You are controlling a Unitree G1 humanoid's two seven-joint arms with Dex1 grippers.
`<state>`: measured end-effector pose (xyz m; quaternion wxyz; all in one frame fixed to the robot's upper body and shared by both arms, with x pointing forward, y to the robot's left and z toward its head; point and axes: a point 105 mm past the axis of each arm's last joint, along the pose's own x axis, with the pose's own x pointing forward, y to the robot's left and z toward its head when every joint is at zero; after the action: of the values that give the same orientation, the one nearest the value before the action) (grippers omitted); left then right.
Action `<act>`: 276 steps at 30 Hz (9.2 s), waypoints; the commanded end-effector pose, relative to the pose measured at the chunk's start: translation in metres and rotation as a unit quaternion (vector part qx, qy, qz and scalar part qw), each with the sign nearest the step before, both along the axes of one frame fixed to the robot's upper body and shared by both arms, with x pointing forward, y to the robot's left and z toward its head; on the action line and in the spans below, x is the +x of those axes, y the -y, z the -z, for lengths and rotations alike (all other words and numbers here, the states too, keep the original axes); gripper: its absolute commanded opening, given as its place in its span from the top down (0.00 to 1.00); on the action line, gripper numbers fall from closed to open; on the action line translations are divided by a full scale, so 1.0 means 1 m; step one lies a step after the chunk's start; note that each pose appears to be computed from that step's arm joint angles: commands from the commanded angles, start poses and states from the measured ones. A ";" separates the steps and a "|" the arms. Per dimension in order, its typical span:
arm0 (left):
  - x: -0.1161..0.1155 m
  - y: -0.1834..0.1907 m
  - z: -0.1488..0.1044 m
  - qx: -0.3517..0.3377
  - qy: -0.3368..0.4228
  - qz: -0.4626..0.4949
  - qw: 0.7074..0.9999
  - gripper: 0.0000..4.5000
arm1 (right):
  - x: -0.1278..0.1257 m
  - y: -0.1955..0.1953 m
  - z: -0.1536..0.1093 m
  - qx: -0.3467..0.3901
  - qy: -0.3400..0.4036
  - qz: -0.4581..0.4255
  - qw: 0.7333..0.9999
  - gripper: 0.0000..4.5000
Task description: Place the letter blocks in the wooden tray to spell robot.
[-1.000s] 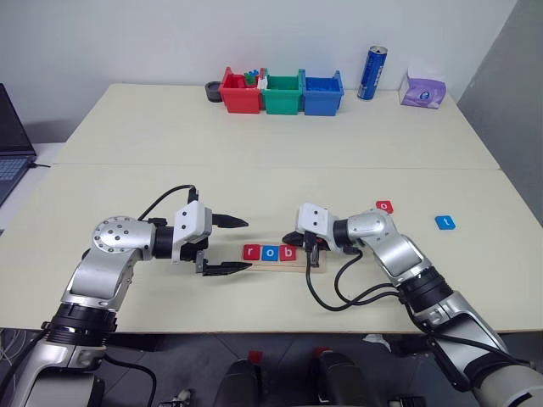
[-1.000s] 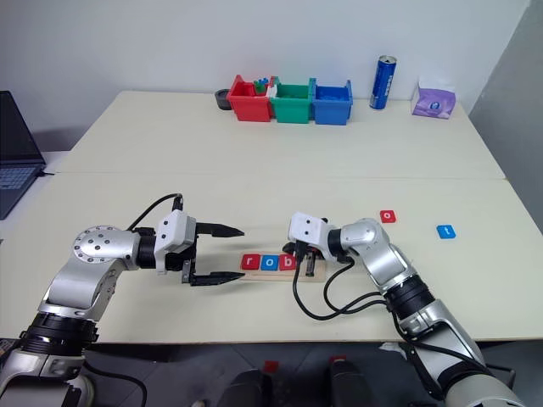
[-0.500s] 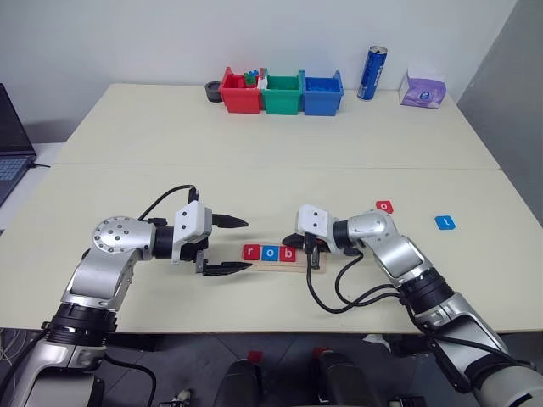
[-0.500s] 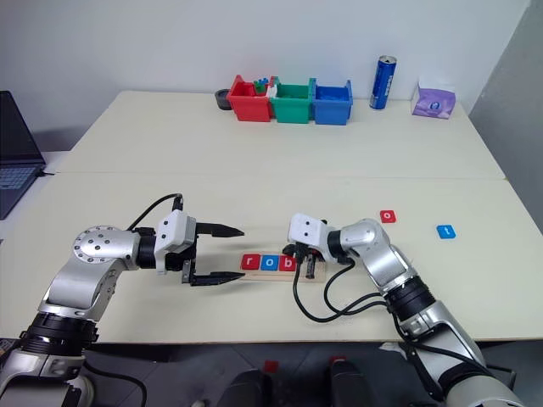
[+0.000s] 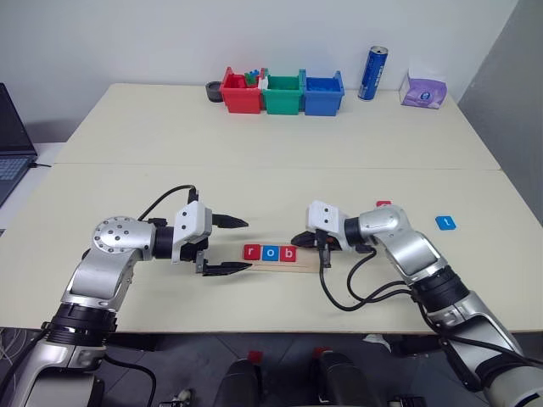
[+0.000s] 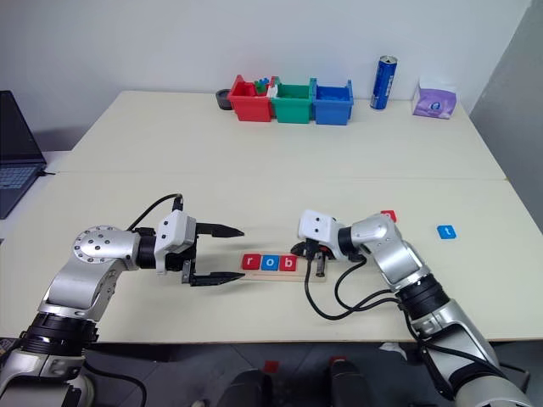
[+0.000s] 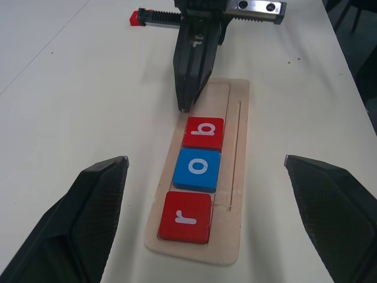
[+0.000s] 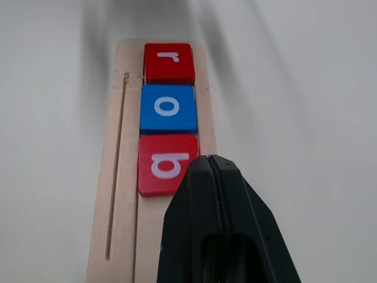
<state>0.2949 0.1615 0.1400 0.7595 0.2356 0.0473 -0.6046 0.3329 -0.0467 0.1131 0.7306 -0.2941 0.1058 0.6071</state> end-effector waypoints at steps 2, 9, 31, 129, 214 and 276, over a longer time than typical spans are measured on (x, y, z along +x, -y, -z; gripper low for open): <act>-0.002 0.002 -0.004 -0.001 0.008 0.012 1.000 0.00 | -0.001 0.007 -0.012 0.011 0.009 -0.006 1.000 1.00; -0.006 0.003 -0.004 0.001 0.000 0.022 1.000 0.00 | -0.008 0.004 -0.003 0.006 -0.005 -0.013 1.000 1.00; -0.007 0.000 -0.002 0.006 -0.001 0.022 1.000 0.00 | -0.015 -0.009 0.011 0.002 -0.012 -0.025 1.000 1.00; 0.014 0.122 -0.026 -0.126 0.056 -0.027 0.990 0.00 | 0.049 0.148 0.016 0.212 -0.002 0.645 0.734 0.68; -0.012 0.058 -0.017 -0.075 -0.022 0.043 0.996 0.00 | -0.024 0.059 -0.014 0.100 -0.015 0.067 0.993 0.68; -0.003 0.019 -0.004 -0.034 -0.014 0.012 0.999 0.00 | -0.008 0.006 -0.010 0.077 -0.016 -0.002 0.997 0.01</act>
<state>0.2904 0.1450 0.1366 0.7603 0.1911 0.0520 -0.6186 0.3207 -0.0531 0.0966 0.7426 -0.2256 0.1085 0.6211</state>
